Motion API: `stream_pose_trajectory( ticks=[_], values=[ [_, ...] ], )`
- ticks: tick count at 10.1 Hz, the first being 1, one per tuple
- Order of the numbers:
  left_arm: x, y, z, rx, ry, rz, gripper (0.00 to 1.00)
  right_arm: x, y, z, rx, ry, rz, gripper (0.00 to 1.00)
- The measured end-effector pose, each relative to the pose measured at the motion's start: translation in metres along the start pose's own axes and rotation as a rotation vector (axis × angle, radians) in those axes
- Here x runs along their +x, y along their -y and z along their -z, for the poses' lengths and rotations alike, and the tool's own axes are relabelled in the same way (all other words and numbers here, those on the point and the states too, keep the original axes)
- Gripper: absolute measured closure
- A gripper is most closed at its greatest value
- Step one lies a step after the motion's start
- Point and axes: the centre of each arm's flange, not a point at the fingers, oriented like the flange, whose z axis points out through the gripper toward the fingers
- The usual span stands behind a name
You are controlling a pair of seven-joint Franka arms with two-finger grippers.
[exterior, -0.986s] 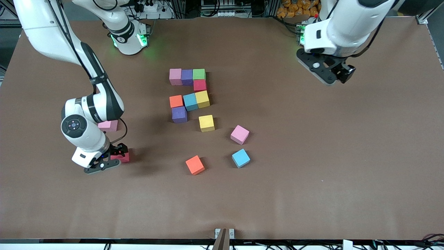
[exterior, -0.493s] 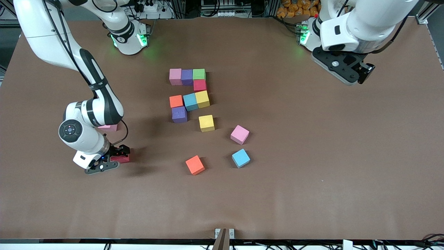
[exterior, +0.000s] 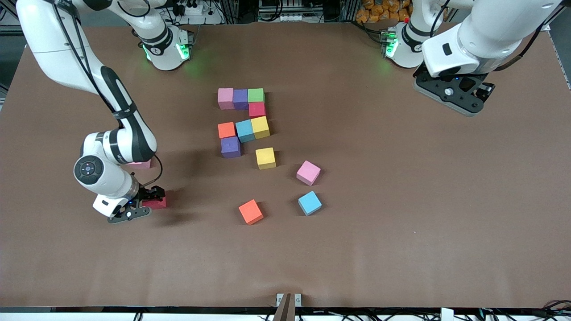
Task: Form number 2 with 11 blocks
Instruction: 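Grasp the pink cube with the right gripper, then carry the pink cube below the violet cube with the right gripper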
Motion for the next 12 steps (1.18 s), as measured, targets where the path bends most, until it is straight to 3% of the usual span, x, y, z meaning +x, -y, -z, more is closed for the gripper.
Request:
stream_pose_trajectory(
  ticks=[1,3,5,7,10,12],
  values=[
    [0.001,0.0,-0.001,-0.001,0.001,0.014,0.0,-0.003,0.002,-0.006,0.002,-0.001,0.002,0.08],
    [0.001,0.0,-0.001,-0.001,0.003,0.016,0.0,-0.001,0.006,-0.005,0.005,-0.008,0.007,0.37],
    [0.002,0.0,-0.002,-0.001,0.003,0.016,0.0,0.006,0.024,0.001,0.011,-0.018,0.013,0.38],
    [0.002,-0.002,-0.002,-0.001,0.003,0.013,0.0,0.022,0.067,0.02,0.015,0.005,-0.032,0.38],
    [0.003,-0.002,-0.001,-0.001,0.002,0.012,0.0,0.035,0.152,0.042,0.094,0.011,-0.121,0.38],
    [0.003,-0.003,-0.001,-0.001,0.002,0.011,0.0,0.028,0.216,0.044,0.113,0.033,-0.156,0.38]
  ],
)
